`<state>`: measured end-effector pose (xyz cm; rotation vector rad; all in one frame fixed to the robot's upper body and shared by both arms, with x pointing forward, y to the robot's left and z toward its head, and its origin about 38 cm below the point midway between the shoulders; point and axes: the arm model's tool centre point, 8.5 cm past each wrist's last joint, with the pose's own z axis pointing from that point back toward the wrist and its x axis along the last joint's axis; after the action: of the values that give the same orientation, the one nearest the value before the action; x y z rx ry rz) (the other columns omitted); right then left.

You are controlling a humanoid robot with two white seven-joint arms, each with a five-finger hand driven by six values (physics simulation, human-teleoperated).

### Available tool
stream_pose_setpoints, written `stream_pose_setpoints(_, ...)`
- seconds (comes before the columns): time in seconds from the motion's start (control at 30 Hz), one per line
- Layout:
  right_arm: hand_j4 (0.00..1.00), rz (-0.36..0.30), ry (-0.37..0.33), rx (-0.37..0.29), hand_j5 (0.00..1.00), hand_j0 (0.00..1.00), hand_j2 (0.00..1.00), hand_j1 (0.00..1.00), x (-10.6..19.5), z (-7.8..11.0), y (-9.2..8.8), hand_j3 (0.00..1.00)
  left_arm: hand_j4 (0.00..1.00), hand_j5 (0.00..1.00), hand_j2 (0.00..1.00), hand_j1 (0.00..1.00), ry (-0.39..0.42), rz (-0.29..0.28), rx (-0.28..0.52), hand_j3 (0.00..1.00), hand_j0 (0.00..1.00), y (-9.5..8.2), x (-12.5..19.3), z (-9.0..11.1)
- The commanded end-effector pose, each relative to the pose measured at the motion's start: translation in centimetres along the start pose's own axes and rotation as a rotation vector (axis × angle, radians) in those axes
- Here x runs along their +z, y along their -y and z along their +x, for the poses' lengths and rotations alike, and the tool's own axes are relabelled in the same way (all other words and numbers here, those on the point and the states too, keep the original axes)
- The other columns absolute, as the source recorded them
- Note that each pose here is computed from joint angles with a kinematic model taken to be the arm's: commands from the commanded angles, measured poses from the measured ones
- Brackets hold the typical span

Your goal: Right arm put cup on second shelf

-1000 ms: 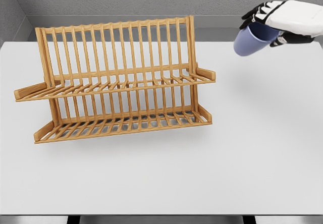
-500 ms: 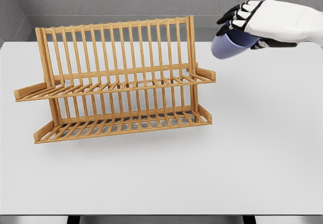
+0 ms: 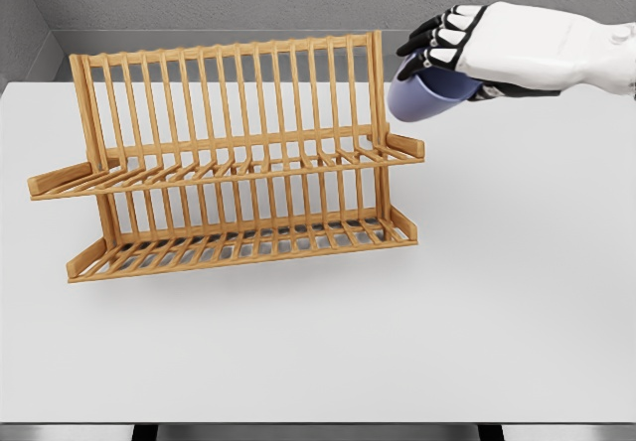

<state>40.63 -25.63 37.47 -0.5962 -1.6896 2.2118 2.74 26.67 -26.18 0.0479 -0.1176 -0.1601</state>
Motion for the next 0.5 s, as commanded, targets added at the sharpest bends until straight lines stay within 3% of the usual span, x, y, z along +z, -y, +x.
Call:
stream_pose_setpoints(0.0,0.66,-0.010,0.011,-0.009,0.66,0.66,0.66,0.66,-0.4,0.2,0.0,0.66,1.00,1.00,1.00,1.00,0.000,0.000,0.001,1.00,1.00,0.0,0.0,0.0)
stream_pose_setpoints(0.37,0.65,-0.003,0.093,-0.047,0.65,0.65,0.65,0.65,-4.2,1.9,-0.8,0.65,1.00,1.00,1.00,1.00,0.000,0.000,0.001,1.00,1.00,0.0,0.0,0.0)
stream_pose_setpoints(0.47,0.66,0.022,0.088,-0.069,0.66,0.66,0.66,0.66,-4.8,2.0,-1.6,0.66,1.00,1.00,1.00,1.00,0.000,0.000,0.001,1.00,1.00,0.0,0.0,0.0)
